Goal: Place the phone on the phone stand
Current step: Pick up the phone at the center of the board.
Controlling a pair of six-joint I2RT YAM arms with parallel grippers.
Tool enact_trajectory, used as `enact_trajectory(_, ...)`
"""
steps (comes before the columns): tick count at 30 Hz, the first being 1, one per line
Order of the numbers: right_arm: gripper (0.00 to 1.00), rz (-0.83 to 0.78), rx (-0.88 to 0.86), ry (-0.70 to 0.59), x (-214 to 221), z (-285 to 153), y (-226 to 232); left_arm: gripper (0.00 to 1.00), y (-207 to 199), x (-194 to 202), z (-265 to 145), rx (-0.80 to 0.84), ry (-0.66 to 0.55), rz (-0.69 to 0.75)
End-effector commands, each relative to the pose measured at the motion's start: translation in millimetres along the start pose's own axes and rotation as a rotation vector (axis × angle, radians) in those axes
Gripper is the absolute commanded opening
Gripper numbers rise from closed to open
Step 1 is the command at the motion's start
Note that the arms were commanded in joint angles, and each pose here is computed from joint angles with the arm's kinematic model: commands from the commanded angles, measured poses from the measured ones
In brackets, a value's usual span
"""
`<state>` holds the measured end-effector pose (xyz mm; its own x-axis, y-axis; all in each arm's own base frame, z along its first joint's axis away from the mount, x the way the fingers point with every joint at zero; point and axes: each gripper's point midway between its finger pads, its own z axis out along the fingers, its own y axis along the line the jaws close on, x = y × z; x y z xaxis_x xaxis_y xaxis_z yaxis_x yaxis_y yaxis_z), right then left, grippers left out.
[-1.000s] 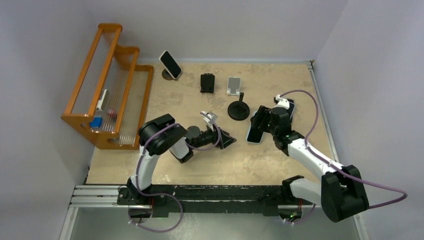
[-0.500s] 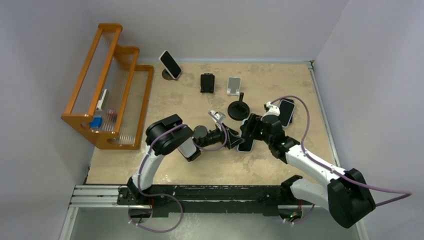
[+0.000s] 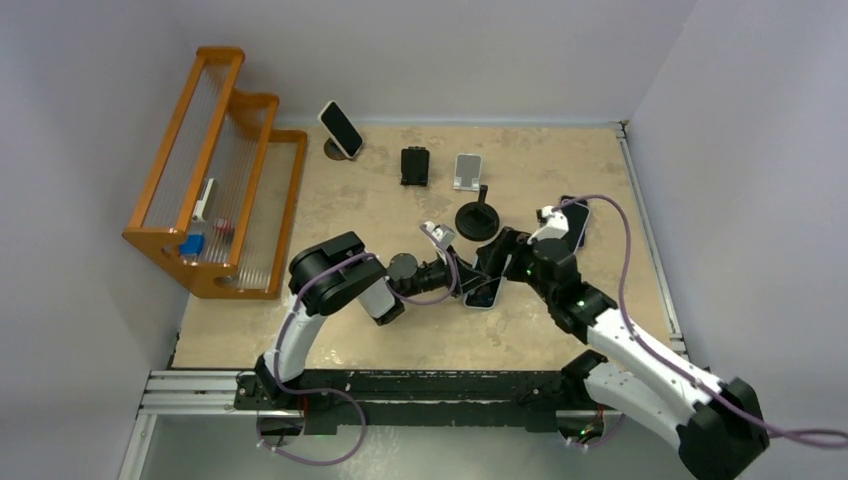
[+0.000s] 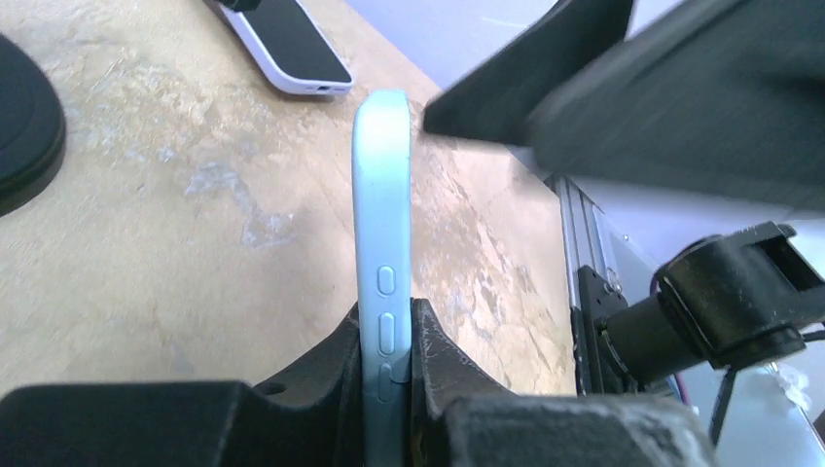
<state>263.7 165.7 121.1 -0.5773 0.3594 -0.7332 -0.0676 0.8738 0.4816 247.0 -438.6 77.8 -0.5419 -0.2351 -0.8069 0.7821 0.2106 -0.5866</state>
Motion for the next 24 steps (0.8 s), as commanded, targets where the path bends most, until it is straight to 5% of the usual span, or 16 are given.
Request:
enact_trajectory(1, 0.99, -0.037, -0.148, -0.211, -50, -32, 30, 0.0, -7, -28, -27, 0.04, -0.041, 0.077)
enact_trajectory(5, 0.98, -0.149, -0.38, -0.297, -60, -58, 64, 0.0, -3, -74, -65, 0.056, -0.103, 0.03)
enact_trajectory(11, 0.8, -0.333, -0.75, -0.222, -26, -70, 115, 0.0, -21, -141, -106, 0.152, -0.185, -0.026)
enact_trajectory(24, 0.71, -0.334, -0.853, -0.209, -18, -60, 136, 0.0, -101, -198, -129, 0.364, -0.193, -0.03)
